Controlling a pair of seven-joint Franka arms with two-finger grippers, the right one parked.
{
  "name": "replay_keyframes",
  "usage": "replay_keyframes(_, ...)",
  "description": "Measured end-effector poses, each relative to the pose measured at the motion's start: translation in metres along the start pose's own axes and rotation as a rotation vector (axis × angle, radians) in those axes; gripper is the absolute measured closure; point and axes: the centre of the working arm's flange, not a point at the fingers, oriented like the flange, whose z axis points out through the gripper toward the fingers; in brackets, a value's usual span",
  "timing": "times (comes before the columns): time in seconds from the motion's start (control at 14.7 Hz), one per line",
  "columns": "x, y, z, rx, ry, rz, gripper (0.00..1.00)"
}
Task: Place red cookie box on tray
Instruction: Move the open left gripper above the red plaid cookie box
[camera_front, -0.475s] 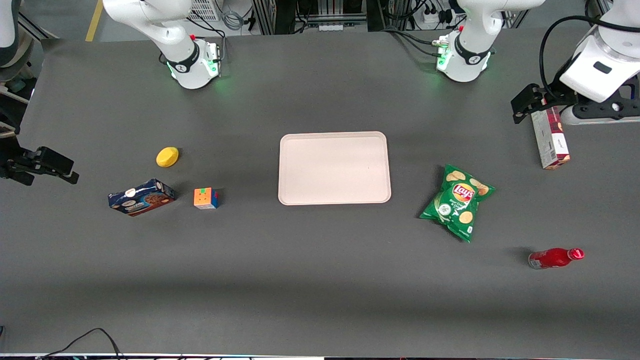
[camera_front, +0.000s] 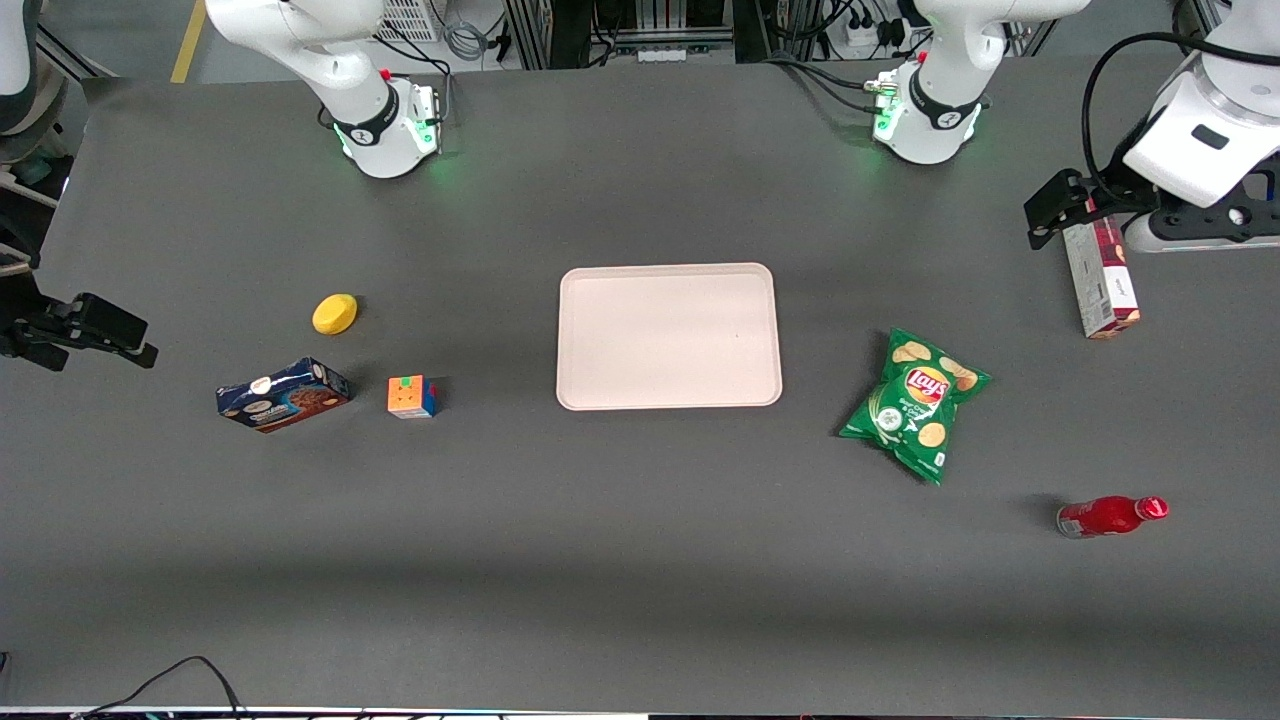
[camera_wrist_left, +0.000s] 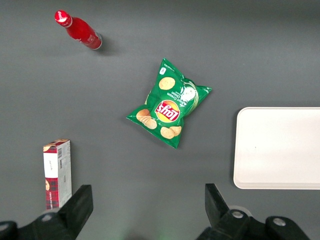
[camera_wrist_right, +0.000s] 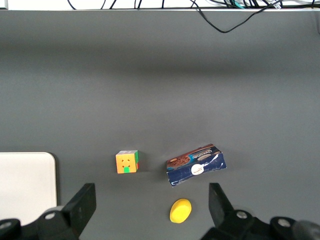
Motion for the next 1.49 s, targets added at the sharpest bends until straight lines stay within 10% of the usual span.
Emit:
replay_keyframes(0.48,0.004,-0.05,0.009,0.052,-0.06,-0.038,0.0)
replay_keyframes(1.02,-0.006,-0.231,0.066,-0.008,-0.098,-0.029,0.0)
replay_keyframes(1.49,-0.01,-0.24,0.081,-0.017,-0.101,-0.018,0.0)
